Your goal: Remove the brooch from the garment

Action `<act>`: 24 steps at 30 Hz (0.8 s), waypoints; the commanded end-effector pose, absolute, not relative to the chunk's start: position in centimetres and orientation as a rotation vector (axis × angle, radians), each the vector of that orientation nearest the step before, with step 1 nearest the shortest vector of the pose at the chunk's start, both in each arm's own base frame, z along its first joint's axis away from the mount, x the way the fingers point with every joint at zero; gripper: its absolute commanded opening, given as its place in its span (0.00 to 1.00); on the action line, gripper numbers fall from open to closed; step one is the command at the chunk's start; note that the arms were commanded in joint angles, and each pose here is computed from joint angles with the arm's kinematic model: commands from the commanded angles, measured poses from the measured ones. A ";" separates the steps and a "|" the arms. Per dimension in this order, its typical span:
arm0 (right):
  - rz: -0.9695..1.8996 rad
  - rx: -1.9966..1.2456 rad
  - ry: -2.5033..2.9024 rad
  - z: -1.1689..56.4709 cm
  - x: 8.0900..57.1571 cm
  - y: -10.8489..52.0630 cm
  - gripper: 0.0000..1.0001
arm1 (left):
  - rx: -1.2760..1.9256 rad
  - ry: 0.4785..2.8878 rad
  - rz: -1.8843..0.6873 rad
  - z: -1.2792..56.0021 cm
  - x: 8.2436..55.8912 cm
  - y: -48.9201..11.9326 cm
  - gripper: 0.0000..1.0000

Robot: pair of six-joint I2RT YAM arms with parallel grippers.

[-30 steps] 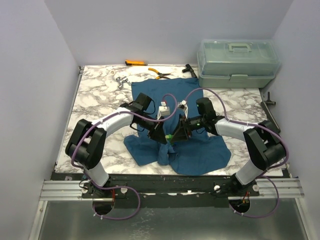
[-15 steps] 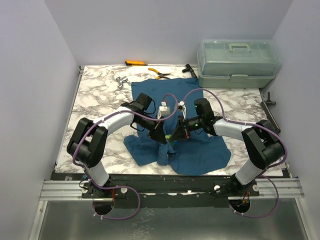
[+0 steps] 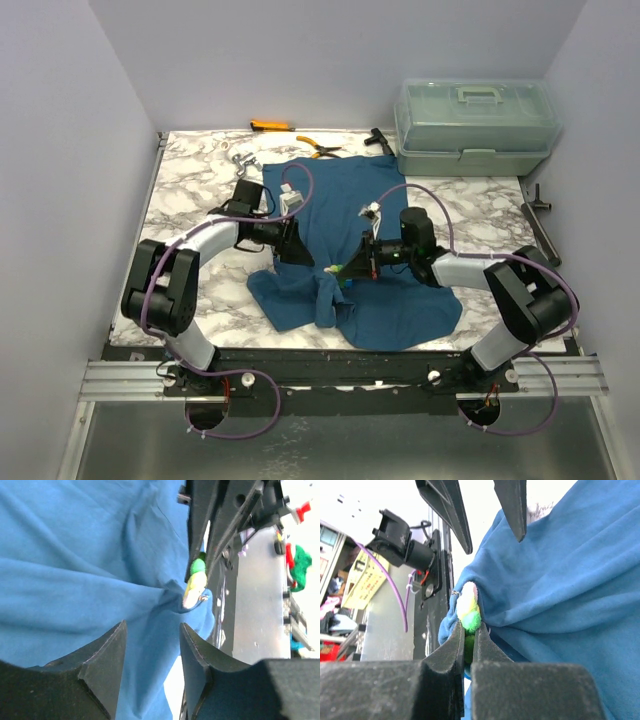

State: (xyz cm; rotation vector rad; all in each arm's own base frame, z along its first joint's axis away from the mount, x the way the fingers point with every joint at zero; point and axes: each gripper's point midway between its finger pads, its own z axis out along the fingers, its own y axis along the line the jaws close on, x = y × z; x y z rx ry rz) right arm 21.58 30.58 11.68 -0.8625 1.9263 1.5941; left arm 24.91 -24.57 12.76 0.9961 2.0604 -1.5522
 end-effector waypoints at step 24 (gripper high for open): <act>1.670 -0.507 1.735 15.9 25.1 29.7 0.01 | 0.889 1.801 -1.653 15.8 23.8 -26.4 0.53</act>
